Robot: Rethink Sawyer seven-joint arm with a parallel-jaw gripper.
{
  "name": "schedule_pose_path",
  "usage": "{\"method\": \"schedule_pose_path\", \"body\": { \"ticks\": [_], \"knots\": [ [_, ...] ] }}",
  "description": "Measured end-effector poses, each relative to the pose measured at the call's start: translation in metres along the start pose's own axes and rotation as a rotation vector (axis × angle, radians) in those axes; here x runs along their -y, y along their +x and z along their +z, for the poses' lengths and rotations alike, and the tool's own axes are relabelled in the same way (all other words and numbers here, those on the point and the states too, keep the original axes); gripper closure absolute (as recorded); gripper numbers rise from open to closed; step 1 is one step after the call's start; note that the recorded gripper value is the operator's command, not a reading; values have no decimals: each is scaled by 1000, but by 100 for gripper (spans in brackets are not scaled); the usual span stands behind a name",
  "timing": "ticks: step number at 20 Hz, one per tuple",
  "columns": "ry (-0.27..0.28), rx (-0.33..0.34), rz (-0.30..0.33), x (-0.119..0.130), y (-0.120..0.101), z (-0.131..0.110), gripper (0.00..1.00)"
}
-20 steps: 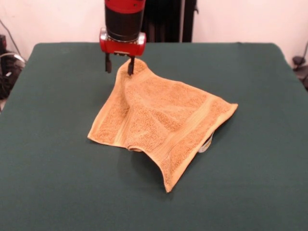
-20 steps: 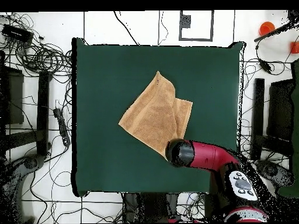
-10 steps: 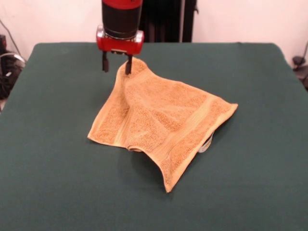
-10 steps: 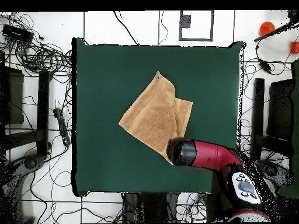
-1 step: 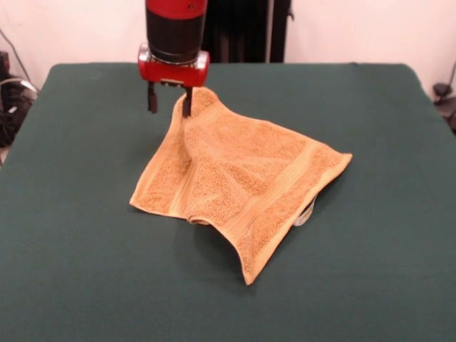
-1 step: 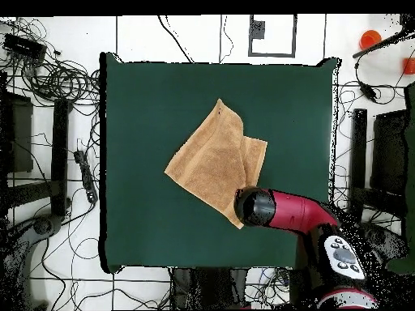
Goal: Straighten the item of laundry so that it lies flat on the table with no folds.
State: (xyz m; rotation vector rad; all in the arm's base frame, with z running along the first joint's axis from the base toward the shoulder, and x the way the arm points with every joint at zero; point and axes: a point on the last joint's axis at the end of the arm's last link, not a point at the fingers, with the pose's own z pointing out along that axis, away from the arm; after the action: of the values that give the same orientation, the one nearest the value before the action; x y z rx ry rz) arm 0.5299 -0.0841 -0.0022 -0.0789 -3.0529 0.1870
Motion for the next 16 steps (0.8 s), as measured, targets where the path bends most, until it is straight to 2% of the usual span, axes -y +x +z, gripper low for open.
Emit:
{"method": "schedule_pose_path", "body": {
  "ticks": [8, 16],
  "knots": [
    [-30, 18, 35, 8, -19, 11, 0],
    [-44, 65, 80, 12, -52, 10, 0]
  ]
}}
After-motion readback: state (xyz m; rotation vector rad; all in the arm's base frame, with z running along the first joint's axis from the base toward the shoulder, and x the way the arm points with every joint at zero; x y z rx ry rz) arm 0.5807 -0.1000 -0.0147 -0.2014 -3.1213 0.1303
